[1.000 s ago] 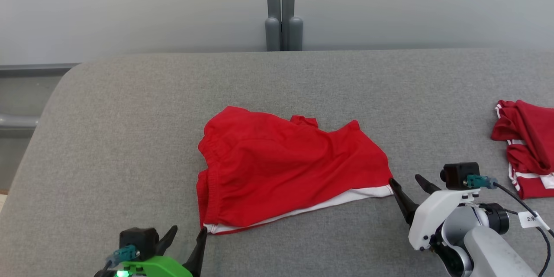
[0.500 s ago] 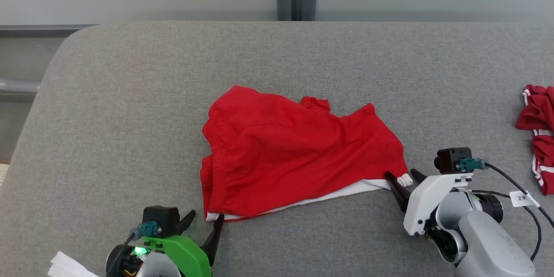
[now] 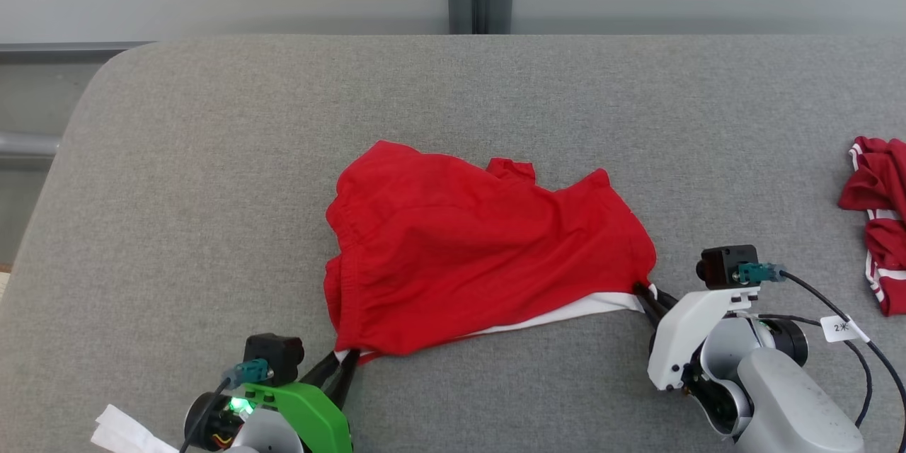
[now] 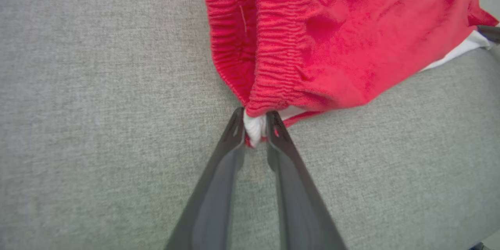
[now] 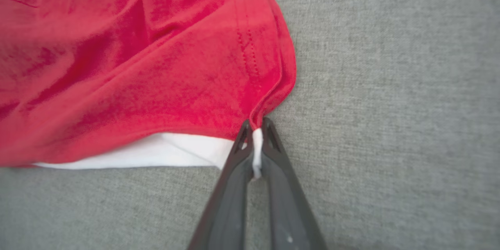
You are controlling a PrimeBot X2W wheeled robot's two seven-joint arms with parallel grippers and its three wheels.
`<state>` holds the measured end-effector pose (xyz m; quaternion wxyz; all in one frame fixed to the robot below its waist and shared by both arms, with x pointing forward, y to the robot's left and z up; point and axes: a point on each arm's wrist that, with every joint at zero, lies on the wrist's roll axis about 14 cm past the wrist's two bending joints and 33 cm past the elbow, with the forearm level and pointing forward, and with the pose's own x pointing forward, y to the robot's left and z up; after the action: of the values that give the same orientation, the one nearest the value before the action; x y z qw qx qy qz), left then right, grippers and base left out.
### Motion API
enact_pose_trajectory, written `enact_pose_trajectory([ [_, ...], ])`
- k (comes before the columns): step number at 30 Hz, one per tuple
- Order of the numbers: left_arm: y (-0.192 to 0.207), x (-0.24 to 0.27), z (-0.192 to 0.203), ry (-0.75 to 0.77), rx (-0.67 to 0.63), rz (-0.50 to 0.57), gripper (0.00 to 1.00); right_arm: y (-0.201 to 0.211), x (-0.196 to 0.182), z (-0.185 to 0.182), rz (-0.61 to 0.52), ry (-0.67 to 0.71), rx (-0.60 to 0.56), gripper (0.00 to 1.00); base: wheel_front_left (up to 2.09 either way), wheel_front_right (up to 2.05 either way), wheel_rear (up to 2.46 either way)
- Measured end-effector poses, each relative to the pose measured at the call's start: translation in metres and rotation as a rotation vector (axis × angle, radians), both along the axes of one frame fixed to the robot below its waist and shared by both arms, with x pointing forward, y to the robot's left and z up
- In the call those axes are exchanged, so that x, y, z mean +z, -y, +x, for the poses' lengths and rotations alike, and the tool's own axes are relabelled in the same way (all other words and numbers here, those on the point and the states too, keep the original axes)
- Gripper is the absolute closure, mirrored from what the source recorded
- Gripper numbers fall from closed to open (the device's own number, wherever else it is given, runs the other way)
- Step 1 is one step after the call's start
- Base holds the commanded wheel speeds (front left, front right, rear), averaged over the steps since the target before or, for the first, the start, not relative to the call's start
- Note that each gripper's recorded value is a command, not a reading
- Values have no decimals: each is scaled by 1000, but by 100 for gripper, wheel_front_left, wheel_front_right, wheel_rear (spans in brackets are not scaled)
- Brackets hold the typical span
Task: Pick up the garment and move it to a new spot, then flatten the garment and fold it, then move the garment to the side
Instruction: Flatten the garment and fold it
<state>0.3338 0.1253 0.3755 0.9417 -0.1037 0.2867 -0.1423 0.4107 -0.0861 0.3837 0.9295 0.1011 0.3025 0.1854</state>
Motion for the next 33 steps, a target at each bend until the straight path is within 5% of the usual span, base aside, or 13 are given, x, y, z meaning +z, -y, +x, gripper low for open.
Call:
enact_pose_trajectory([
  [7,-6,18,6,84,12,-11,100,-2,23,4,56,90,-26,100,0,0,0],
  [17,-8,71,22,223,-61,33,100,-4,106,22,238,324,-66,100,0,0,0],
  [33,-9,195,203,418,-207,249,100,14,235,158,291,661,-33,100,0,0,0],
])
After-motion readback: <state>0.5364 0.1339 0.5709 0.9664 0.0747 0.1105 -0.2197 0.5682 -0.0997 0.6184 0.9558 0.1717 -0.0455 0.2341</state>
